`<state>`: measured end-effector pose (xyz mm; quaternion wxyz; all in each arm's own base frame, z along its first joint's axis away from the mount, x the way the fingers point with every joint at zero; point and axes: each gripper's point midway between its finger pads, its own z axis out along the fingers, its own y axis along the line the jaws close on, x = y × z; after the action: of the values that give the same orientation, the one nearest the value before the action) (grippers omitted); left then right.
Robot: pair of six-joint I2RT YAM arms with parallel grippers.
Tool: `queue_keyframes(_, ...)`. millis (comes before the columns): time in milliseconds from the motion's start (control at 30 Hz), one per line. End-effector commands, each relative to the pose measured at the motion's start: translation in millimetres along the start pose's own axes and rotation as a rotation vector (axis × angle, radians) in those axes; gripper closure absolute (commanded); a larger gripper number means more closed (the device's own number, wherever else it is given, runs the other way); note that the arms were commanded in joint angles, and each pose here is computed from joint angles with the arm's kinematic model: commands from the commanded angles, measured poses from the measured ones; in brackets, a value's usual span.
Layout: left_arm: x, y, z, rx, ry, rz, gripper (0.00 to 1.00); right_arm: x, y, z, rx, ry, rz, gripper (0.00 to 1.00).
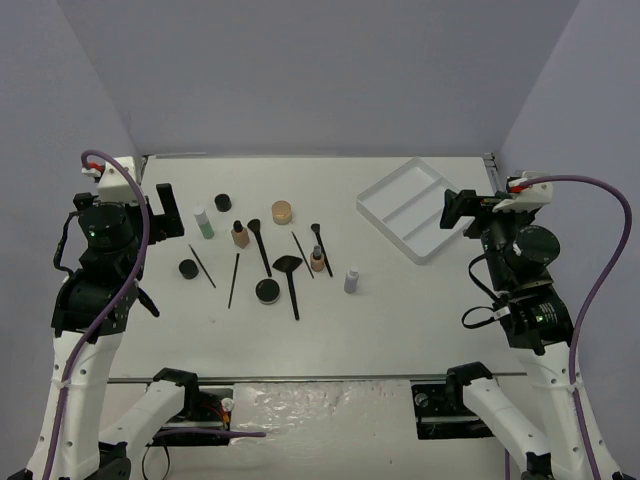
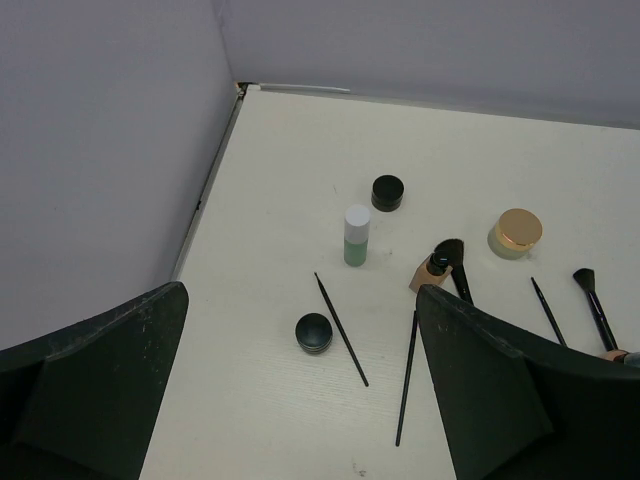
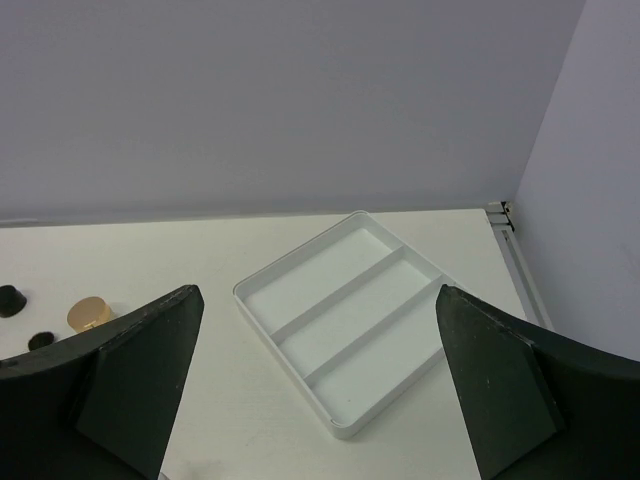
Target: Organize the makeup
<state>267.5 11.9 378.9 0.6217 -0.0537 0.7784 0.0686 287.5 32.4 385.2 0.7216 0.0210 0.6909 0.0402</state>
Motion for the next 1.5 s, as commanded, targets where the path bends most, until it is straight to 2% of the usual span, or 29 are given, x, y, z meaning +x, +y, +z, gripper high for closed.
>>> queue_keyframes(0, -20.1, -0.1, -0.3, -0.004, -0.064, -0.028, 0.03, -14.7, -0.7, 3.1, 0.007, -0.057, 0.002, 0.00)
queue_keyframes(100, -19.4, -0.7, 1.1, -0.004, -0.063, -0.029, 0.03, -8.5, 0.5, 6.5, 0.006, -0.032, 0.009, 0.00)
queue_keyframes(233, -17.1, -2.1, 3.7, -0.002, -0.056, -0.030, 0.03, 8.7, 19.9, 16.2, -0.091, 0.040, -0.010, 0.00)
queue_keyframes(367, -14.7, -3.1, 5.9, -0.002, -0.048, -0.032, 0.03, 50.9, 39.9, 27.5, -0.173, 0.218, -0.053, 0.00)
queue_keyframes(533, -9.9, -4.0, 9.5, -0.005, -0.032, -0.034, 0.03, 79.6, 78.8, 31.6, -0.274, 0.321, -0.026, 0.00)
queue_keyframes(700, -4.0, -5.3, 11.5, -0.003, -0.012, -0.035, 0.03, 142.2, 145.9, 17.3, -0.366, 0.470, -0.108, 0.00)
queue_keyframes(900, -0.2, -4.7, 9.6, -0.003, -0.005, -0.035, 0.03, 203.6, 188.8, -3.3, -0.430, 0.575, -0.140, 0.02)
queue_keyframes(1167, 5.2, -5.1, 7.9, 0.002, 0.006, -0.038, 0.03, 261.7, 193.2, -11.4, -0.383, 0.651, -0.160, 0.09)
queue_keyframes(1467, 11.3, -6.4, 8.3, 0.006, 0.021, -0.042, 0.03, 301.4, 174.4, -10.6, -0.289, 0.686, -0.181, 0.21)
